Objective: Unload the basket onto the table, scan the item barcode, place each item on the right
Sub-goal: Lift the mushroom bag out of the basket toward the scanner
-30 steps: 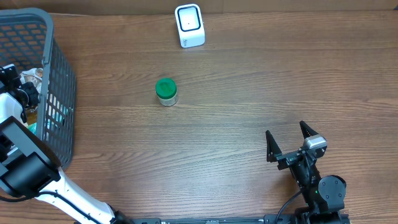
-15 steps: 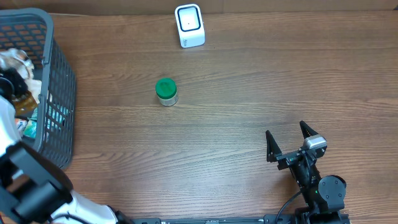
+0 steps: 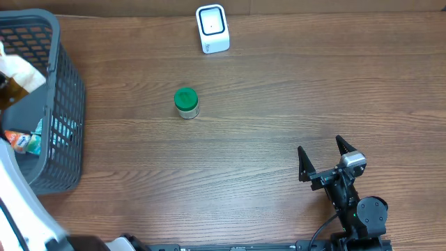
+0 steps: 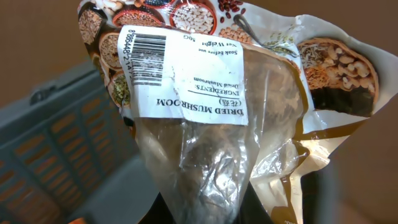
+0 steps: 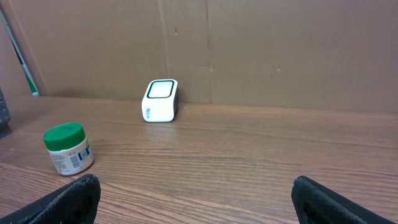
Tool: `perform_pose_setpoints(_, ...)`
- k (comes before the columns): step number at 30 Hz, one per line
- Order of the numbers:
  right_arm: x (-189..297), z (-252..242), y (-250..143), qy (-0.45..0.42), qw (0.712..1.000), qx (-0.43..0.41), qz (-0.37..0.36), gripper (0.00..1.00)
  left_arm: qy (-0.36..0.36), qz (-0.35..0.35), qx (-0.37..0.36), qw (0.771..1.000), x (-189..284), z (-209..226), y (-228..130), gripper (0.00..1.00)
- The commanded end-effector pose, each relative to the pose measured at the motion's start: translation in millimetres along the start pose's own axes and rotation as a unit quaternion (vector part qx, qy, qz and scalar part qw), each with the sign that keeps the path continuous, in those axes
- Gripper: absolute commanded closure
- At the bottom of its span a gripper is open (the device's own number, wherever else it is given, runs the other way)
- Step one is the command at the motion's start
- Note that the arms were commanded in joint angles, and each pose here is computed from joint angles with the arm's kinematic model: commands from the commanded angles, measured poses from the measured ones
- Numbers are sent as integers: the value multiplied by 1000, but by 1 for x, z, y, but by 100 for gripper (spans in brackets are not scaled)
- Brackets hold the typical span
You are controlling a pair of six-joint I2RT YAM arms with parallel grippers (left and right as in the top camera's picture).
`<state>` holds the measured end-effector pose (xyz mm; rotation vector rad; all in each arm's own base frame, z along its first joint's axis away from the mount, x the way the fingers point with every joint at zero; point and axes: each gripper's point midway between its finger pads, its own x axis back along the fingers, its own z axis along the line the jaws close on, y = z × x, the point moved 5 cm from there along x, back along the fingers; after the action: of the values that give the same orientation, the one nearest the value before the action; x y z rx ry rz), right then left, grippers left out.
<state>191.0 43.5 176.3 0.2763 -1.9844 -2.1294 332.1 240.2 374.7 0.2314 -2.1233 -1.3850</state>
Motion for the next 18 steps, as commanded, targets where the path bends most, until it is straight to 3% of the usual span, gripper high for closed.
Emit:
perform_pose_setpoints(1,0,-1,-2,-3,1000,1,-2,0,-97,-28,76,992,47,-35,20,96)
perform_pose_setpoints(5,0,-1,-2,-3,1000,1,-2,0,-200,-16,108,974,91,-66,25,96)
perform_pose_setpoints(9,0,-1,-2,-3,1000,1,-2,0,-283,62,133,948,121,-91,3,96)
perform_pose_setpoints(13,0,-1,-2,-3,1000,1,-2,0,-292,171,148,929,127,-110,-39,96)
perform_pose_setpoints(18,0,-1,-2,-3,1000,1,-2,0,-286,277,95,912,126,-141,-92,96)
